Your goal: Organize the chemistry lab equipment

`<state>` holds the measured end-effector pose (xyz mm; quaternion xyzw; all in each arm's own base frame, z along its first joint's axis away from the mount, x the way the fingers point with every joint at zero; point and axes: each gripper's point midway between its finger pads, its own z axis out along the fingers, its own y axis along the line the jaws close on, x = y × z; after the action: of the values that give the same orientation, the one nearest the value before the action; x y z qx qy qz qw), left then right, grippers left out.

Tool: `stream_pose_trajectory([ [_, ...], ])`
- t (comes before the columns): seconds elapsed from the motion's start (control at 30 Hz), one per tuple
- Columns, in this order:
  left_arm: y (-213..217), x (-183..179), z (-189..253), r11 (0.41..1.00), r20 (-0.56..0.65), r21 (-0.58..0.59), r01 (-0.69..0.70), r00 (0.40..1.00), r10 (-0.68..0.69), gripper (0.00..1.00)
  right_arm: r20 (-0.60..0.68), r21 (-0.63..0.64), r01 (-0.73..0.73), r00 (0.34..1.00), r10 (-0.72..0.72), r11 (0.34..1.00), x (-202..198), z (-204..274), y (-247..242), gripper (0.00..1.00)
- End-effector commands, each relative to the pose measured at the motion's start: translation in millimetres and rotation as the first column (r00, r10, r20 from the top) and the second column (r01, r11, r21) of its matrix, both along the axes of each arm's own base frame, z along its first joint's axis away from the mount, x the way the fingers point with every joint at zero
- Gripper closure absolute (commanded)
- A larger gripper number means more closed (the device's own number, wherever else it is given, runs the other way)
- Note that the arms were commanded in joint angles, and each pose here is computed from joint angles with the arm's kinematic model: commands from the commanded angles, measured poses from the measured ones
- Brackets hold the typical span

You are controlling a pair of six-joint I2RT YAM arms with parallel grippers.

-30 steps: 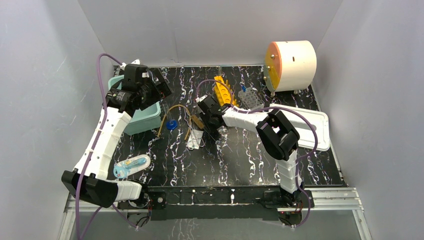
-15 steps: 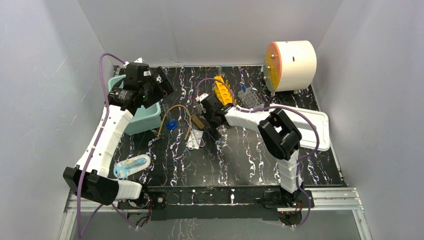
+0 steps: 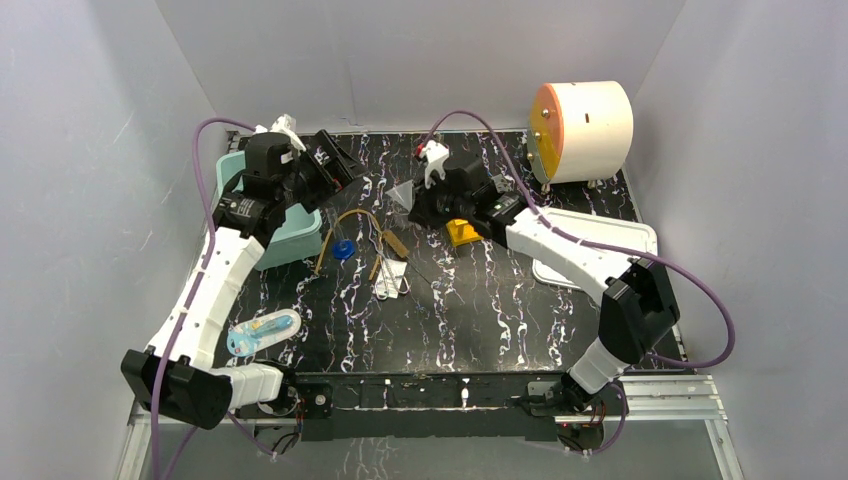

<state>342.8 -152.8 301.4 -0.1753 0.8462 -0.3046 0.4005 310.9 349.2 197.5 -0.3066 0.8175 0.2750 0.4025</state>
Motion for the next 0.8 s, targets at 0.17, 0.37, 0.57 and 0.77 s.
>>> stream_pose_trajectory([
  [0.17, -56, -12, 45, 0.923, 0.194, -0.244, 0.296, 0.948, -0.253, 0.07, -0.056, 0.464, -0.158, 0.977, 0.206, 0.872, -5, 117, 28, 0.97],
  [0.37, -55, -3, 28, 0.908, -0.065, -0.412, 0.082, 0.991, -0.119, 0.04, 0.007, 0.478, -0.249, 0.96, 0.28, 0.842, -11, 125, 28, 0.96],
  [0.57, -60, 1, 38, 0.848, -0.153, -0.53, 0.002, 0.983, -0.099, 0.04, 0.221, 0.286, -0.313, 0.941, 0.255, 0.906, 14, 109, 17, 0.96],
  [0.77, -69, -2, 8, 0.819, -0.258, -0.573, -0.025, 0.954, -0.151, 0.31, 0.311, 0.175, -0.35, 0.906, 0.286, 0.92, 25, 102, 15, 0.96],
])
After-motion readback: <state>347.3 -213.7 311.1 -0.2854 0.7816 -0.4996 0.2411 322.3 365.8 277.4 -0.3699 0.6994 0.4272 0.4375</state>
